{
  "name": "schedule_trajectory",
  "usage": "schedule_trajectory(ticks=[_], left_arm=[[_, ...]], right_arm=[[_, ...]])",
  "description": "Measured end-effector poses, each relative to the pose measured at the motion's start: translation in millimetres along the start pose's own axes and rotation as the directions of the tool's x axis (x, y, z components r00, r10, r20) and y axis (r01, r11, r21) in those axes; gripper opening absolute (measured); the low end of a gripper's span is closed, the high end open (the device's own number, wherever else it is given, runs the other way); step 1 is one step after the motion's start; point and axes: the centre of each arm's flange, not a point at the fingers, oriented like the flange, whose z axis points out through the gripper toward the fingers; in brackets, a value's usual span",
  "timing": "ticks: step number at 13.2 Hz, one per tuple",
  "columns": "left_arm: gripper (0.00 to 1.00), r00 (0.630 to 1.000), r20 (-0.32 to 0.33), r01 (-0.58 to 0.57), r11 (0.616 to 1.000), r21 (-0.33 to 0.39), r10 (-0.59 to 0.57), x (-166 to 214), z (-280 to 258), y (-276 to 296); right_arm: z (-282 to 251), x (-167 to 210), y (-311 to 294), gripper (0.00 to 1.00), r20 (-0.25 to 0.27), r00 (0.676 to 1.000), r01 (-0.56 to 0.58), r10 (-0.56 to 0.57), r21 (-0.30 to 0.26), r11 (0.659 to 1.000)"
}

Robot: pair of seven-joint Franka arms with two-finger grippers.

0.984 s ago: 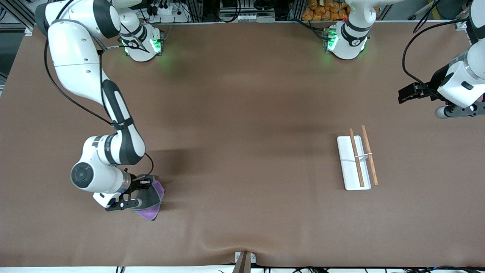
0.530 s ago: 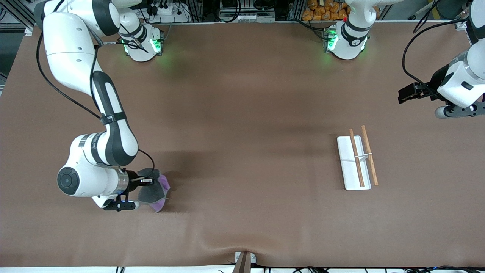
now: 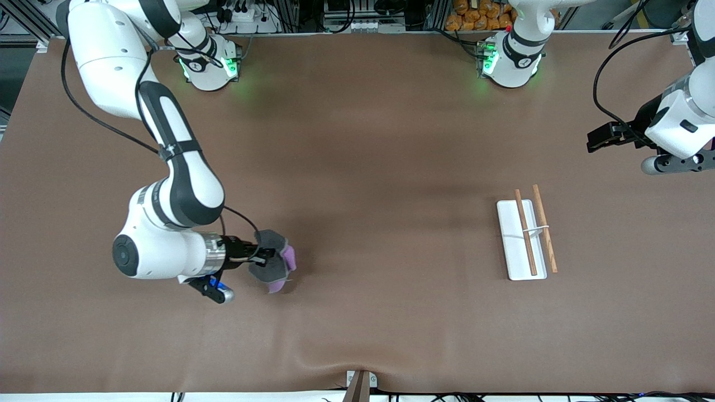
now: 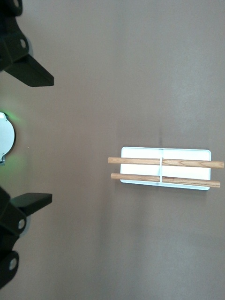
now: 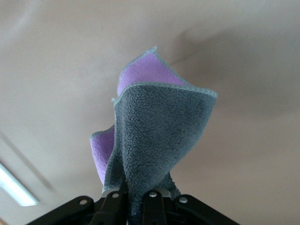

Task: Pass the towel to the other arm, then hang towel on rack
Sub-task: 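Lift the towel with the right gripper while the left gripper approaches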

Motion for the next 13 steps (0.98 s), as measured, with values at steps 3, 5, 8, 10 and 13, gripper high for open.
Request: schedule_trajectory(ticks=[3,5,8,10,13], left_arm=[[1.00,1.000,0.000,0.001,1.000,0.000,-0.001,0.1,0.0,-0.3],[1.00,1.000,0.000,0.001,1.000,0.000,-0.001,0.4,0.4,-0.4],[1.00,1.000,-0.008,-0.004,1.000,-0.004,0.004,9.4,3.9,2.6],[1.00,1.000,-0.015,-0.010,1.000,-0.015,0.010,25.9,7.8,9.0],[1.00,1.000,-0.018,0.013,0.993,-0.119,-0.016,59.5,27.4,24.1]], right_arm=[[-2.8,-26.3,-33.0,0.12,0.066,0.987,-0.149,0.144,0.084,0.985],[-6.7,-36.6,-52.5,0.12,0.095,0.963,-0.263,0.251,0.162,0.951],[10.3,-70.9,-95.9,0.12,0.116,0.917,-0.400,0.383,0.247,0.883],[27.9,-106.6,-130.8,0.12,0.135,0.880,-0.473,0.455,0.311,0.824],[48.6,-152.7,-167.8,0.12,0.162,0.838,-0.539,0.522,0.399,0.742]])
